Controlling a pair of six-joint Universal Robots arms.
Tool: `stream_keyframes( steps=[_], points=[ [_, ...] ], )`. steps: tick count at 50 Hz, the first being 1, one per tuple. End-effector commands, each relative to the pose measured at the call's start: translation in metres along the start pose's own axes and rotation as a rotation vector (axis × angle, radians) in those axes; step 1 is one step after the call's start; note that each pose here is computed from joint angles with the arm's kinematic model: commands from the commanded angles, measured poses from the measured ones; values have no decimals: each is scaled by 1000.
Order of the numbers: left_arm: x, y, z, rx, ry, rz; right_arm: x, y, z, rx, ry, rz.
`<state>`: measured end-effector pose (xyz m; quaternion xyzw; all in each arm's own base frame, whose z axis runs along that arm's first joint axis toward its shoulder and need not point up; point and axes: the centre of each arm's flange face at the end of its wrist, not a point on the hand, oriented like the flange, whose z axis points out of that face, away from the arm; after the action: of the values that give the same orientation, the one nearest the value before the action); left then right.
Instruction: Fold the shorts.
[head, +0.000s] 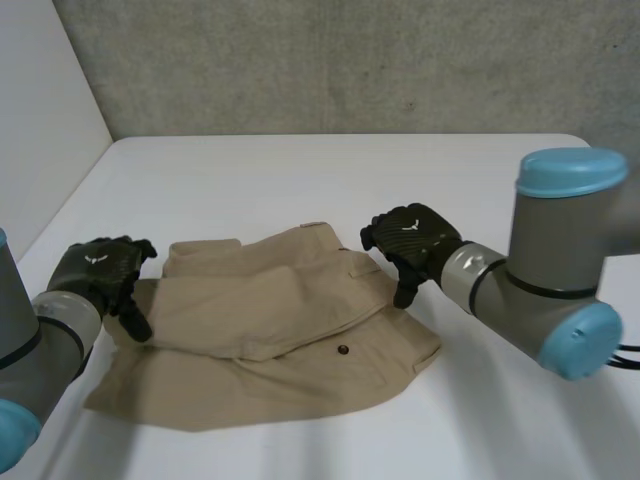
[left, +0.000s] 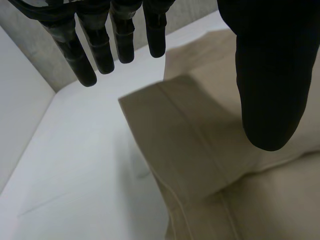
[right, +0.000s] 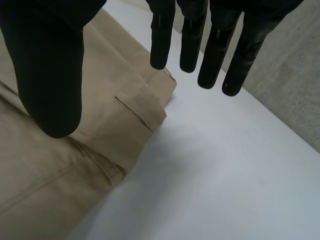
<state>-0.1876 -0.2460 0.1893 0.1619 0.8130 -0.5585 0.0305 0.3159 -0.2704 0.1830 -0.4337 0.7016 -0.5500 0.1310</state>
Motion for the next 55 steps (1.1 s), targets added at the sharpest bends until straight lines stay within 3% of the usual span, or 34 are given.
stream_keyframes(
  steps=[1, 17, 24, 28, 31, 34, 35, 38, 42, 47, 55],
  points=[
    [-3, 15, 10, -54, 29, -7, -5, 16, 32, -15, -10, -9],
    [1, 33, 27, -93, 66, -15, -15, 36, 51, -49, -38, -11],
    [3, 23, 41, 25, 74, -15, -12, 23, 47, -9, -29, 2],
    [2, 8, 50, 109, 64, 0, 3, -18, 34, 102, 33, -18],
    [1, -30, 62, 272, 38, 70, 31, -70, 21, 285, 160, -63],
    [4, -113, 65, 566, -20, 156, 65, -135, 12, 552, 339, -119],
    [4, -113, 65, 567, -20, 156, 72, -147, 9, 602, 374, -131],
    [9, -210, 36, 898, -72, 104, 88, -180, -1, 752, 465, -157],
    [0, -250, 12, 1067, -117, -3, 104, -218, -22, 936, 573, -174],
    [2, -258, -8, 1107, -99, -47, 95, -207, -22, 838, 522, -149],
    [25, -210, -11, 946, -19, -10, 69, -132, -5, 492, 370, -10]
  ],
)
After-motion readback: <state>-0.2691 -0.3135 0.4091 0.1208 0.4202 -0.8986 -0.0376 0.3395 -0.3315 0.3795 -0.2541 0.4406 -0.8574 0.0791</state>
